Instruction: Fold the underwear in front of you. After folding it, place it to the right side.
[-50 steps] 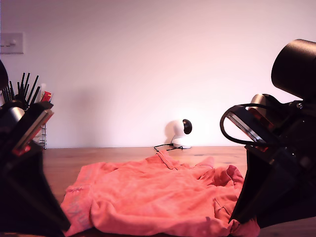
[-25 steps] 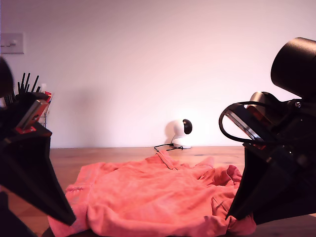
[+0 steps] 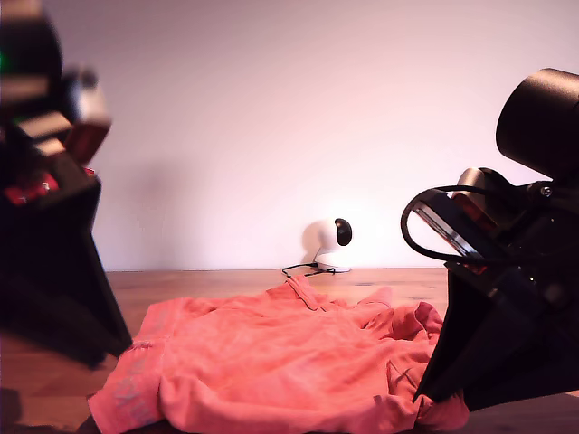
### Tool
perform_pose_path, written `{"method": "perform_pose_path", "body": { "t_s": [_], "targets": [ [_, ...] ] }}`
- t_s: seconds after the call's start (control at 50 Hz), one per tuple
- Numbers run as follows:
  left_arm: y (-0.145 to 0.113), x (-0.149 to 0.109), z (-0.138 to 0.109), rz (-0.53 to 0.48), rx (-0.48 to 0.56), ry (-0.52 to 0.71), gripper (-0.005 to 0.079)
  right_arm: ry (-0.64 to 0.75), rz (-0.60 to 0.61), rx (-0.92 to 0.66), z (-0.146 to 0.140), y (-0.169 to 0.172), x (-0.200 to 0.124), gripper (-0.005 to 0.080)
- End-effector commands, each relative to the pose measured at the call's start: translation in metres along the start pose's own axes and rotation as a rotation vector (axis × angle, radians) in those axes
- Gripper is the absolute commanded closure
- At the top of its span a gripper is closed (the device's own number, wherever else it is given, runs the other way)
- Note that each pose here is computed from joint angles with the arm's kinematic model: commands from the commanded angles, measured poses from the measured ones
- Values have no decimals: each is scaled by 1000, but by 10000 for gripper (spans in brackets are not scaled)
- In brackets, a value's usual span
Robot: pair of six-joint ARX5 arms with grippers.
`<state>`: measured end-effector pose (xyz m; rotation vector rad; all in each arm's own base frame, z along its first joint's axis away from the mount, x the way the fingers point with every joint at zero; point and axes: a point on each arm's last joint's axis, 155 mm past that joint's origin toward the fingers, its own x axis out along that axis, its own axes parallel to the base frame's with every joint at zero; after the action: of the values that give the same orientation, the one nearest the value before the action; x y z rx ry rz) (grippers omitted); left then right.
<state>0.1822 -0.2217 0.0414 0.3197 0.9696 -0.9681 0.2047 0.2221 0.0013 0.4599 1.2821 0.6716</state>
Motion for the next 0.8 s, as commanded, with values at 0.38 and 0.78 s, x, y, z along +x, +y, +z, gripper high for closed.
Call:
{"method": "perform_pose_path", "body": {
  "t_s": [0.38, 0.78],
  "targets": [
    [13, 14, -2, 150, 260, 38, 343, -12, 16, -36, 0, 2, 3, 763],
    [29, 39, -24, 193, 276, 147, 350, -16, 27, -42, 1, 4, 3, 763]
  ]
}}
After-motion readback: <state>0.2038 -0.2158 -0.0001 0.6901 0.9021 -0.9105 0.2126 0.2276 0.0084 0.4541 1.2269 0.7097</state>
